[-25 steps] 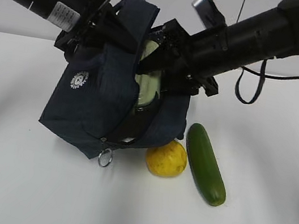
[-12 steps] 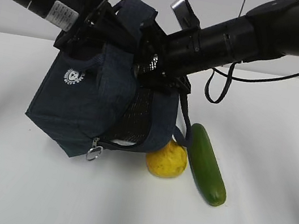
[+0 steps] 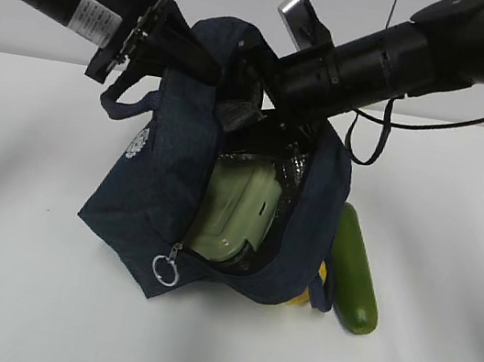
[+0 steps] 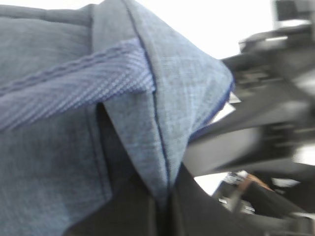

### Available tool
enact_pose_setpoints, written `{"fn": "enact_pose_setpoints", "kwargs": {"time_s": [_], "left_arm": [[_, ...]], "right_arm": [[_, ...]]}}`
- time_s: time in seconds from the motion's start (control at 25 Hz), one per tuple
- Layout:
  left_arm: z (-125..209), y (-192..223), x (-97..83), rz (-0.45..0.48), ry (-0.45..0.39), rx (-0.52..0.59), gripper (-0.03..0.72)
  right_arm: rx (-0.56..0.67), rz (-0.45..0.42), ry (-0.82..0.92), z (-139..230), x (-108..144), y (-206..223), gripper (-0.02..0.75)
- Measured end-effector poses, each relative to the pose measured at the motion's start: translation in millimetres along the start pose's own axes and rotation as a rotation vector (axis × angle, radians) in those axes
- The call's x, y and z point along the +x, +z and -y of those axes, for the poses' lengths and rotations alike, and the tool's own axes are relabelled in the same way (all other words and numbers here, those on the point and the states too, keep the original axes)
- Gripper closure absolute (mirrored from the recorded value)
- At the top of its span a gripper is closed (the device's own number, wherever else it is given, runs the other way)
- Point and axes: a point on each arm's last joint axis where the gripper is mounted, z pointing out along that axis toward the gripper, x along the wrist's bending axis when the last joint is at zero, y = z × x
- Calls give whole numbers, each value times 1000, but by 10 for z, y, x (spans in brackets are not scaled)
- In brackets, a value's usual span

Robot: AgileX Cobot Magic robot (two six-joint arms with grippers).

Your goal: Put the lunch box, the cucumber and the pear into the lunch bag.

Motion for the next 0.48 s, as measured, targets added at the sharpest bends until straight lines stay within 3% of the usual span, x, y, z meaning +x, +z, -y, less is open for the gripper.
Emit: {"fn": "enact_pose_setpoints", "kwargs": {"time_s": [0.24,0.48], "left_arm": [[-11,-28,149,-101,37,6,689],[-41,-121,333,-228,78,-2,690]], "right_arm": [[81,82,-66,-84,-4,-251,110],[125,324,-92,-62,43,-571,131]]}}
